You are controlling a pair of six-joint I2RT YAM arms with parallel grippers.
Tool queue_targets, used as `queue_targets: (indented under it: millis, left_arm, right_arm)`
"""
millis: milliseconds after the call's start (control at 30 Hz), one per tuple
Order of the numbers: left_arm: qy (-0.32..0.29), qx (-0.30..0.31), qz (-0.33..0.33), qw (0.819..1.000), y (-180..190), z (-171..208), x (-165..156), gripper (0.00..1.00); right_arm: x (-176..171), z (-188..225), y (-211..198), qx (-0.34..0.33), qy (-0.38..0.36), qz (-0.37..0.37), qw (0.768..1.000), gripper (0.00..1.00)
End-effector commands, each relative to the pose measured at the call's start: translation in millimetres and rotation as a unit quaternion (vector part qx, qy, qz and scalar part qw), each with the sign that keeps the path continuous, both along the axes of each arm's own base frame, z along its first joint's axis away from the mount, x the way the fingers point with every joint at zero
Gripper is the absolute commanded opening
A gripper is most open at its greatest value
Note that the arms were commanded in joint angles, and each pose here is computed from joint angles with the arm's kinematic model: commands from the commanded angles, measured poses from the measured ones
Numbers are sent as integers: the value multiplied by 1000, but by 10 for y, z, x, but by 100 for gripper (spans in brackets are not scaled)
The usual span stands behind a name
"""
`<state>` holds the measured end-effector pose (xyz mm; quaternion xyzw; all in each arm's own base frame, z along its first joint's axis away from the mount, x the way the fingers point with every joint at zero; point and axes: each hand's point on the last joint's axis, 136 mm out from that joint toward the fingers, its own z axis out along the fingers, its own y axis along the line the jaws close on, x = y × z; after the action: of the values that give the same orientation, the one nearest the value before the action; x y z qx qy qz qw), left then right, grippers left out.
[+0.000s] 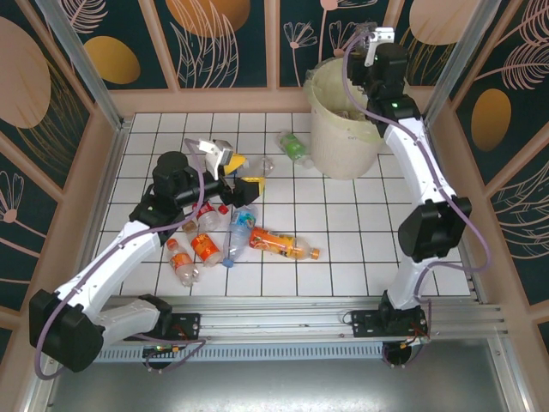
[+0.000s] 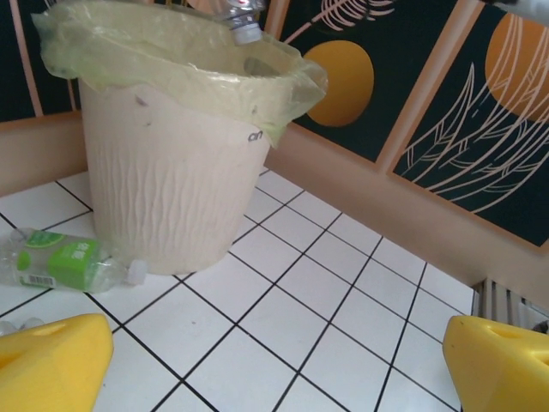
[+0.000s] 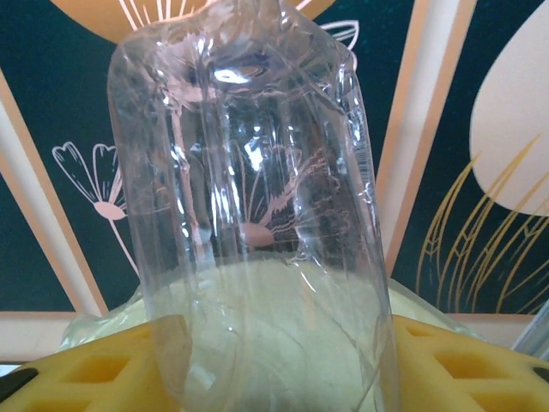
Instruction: Put the plastic bottles in the bin
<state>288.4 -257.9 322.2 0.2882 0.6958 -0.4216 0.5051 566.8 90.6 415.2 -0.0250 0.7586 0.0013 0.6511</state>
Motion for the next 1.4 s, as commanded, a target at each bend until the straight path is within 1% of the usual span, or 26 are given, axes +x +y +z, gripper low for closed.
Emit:
queue_targets:
  millis: [0,167,300,500,833,967,1133,1367]
  left_arm:
    - [-17,7,-23,1000,-37,92,-21,99]
    - [-15,16,-18,1000,-26,56,-6,99]
    - [-18,16,-17,1000,-15,74,-17,99]
    - [-13,18,-19,1000,-21,47,-18,99]
    - [-11,22,-17,1000,-14,26,-16,99]
    - [-12,23,-13,1000,-6,28,-7,98]
    - [-14,23,-15,1000,-15,25,-2,98]
    - [-13,25,-4,1000,15,-2,37,99]
  right_arm:
    - [159,-327,112,-4,55,32,998,58]
    - [293,-648,180,6,112,37,993,58]
    - [320,-858,184,12,144,33,989,58]
    - [326,-946,122,16,156,14,988,64]
    - [341,-927,47,22,153,0,988,76]
    - [331,-841,42,29,144,-2,989,77]
    - [257,-637,10,33,122,-4,992,79]
    - [-19,-380,5,48,90,9,995,80]
